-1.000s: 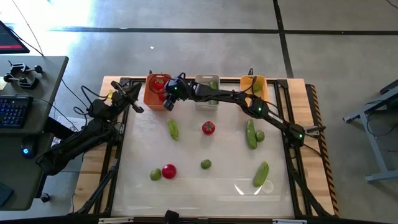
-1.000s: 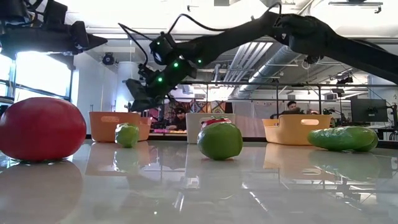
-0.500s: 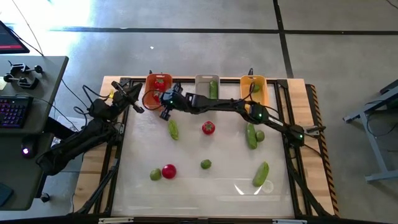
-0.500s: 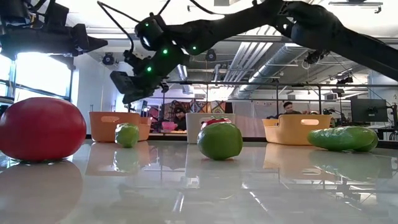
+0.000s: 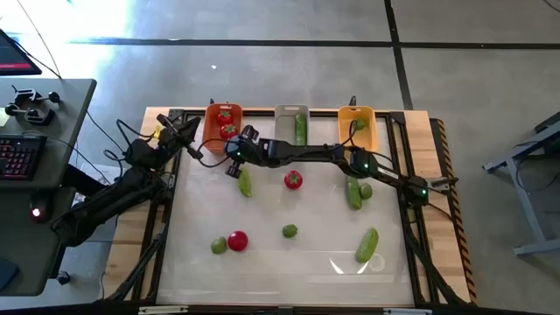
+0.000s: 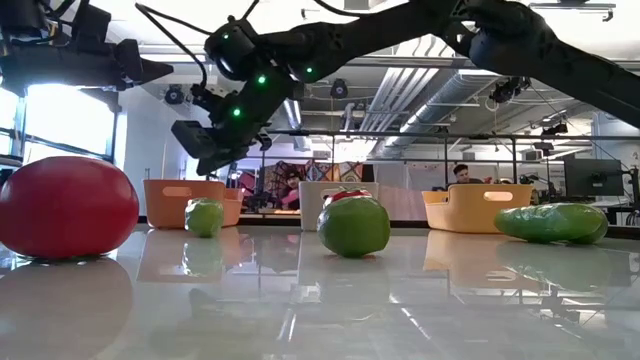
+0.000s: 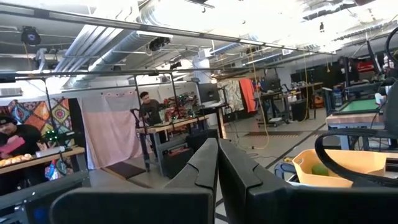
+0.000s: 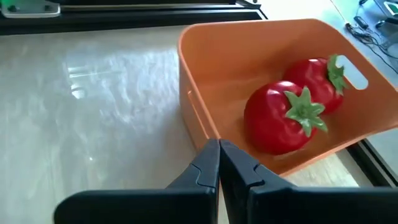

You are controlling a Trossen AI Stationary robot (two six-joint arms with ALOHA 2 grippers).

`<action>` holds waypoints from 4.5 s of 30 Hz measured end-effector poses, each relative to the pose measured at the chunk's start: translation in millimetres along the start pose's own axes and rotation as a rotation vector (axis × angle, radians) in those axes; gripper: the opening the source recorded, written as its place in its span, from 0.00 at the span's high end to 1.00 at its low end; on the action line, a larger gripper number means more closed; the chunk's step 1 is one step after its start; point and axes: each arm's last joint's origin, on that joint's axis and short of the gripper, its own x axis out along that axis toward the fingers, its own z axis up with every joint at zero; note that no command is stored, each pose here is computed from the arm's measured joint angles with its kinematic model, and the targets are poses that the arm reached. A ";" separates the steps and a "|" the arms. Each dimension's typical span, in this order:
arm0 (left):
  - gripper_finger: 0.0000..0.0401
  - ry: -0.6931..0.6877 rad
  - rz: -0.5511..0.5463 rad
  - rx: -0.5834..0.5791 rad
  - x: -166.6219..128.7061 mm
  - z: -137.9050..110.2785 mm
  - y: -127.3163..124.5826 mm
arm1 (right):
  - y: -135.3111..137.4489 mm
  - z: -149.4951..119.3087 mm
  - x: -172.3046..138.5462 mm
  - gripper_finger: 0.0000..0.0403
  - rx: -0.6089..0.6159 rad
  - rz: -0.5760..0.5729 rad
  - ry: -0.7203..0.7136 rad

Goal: Sort produce into baskets
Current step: Put the bottom left lime into the yellow bin

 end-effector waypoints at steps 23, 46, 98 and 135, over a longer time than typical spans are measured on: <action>1.00 -0.003 -0.005 0.009 0.0 0.2 -0.1 | 11.8 -23.4 -50.3 1.00 0.044 -0.052 -0.098; 1.00 0.142 -0.490 -0.113 -1.4 -15.0 -29.6 | -34.1 -113.1 -173.3 1.00 0.218 -0.144 -0.141; 1.00 0.906 -0.841 -0.101 8.1 35.1 -120.3 | -16.8 -145.3 -188.0 1.00 0.282 -0.054 -0.286; 0.52 1.631 -0.770 0.115 -78.3 49.0 -259.3 | 22.2 -159.8 -207.2 1.00 0.219 -0.084 -0.223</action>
